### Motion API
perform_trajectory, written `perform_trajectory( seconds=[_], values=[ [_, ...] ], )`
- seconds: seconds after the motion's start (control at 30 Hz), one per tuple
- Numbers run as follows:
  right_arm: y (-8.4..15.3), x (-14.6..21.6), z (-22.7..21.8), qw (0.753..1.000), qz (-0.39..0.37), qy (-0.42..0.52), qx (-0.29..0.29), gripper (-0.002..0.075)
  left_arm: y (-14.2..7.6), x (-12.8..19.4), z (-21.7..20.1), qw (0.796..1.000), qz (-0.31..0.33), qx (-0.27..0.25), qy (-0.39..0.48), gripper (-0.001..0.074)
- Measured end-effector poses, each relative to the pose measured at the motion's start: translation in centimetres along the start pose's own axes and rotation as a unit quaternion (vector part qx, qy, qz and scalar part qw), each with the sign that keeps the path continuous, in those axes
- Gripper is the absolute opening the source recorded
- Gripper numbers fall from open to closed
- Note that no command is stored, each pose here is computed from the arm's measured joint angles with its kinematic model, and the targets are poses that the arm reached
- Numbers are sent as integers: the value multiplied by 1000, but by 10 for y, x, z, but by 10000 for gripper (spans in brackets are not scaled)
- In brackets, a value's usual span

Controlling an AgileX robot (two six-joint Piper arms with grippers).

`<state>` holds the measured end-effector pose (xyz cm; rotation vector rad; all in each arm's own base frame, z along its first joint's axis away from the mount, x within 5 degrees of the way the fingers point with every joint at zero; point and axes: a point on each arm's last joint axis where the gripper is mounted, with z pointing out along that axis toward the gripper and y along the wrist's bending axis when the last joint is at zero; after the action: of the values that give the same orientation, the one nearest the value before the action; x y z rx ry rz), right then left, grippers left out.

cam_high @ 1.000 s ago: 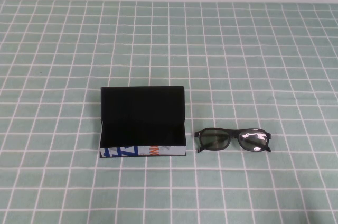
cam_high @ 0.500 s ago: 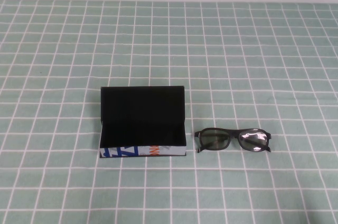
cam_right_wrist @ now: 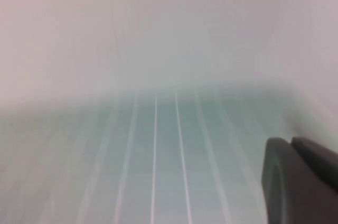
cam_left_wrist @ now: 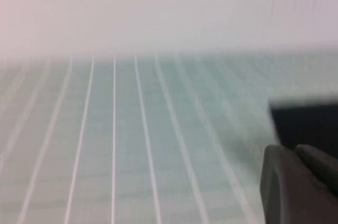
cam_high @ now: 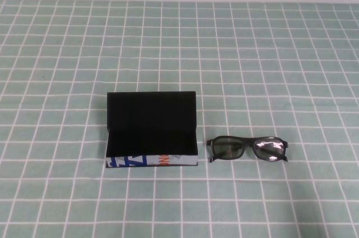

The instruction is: Return glasses to glasses case

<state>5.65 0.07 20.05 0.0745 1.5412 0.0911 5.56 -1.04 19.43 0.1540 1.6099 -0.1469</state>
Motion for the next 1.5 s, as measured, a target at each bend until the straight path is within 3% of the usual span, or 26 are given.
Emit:
perform_trajectory(
  seconds=[0.1, 0.27, 0.5, 0.63, 0.73, 0.9, 1.03, 1.23, 1.4, 1.5],
  values=[
    [0, -18, -2, 995, 0, -100, 0, -13, -1, -11, -1, 998, 0, 5, -63, -2],
    [0, -45, -12, 966, 0, -259, 0, -13, -2, -20, -2, 994, 0, 9, -110, -2],
    [0, -57, -20, 943, 0, -332, 0, -13, -2, -20, -2, 994, 2, 9, -111, -2],
    [0, -60, -23, 936, 0, -353, 0, -13, -2, -29, -5, 986, 6, 12, -163, -2],
    [0, -65, -28, 921, 0, -390, 0, -13, -3, -45, -12, 966, -17, 24, -256, -2],
    [0, -74, -36, 894, 13, -447, -7, -13, -3, -71, -32, 908, -55, 41, -414, -2],
    [4, -101, -44, 886, 40, -461, -25, -13, -1, -100, -43, 894, -69, 43, -441, -2],
    [14, -166, -66, 898, 148, -405, -86, -13, -1, -160, -66, 905, -80, 43, -415, -2],
    [22, -213, -71, 926, 158, -331, -86, -13, -1, -196, -54, 949, -81, 31, -304, -2],
    [25, -223, -44, 963, 160, -209, -64, -13, 0, -207, -33, 974, -83, 21, -211, -2]
  ],
)
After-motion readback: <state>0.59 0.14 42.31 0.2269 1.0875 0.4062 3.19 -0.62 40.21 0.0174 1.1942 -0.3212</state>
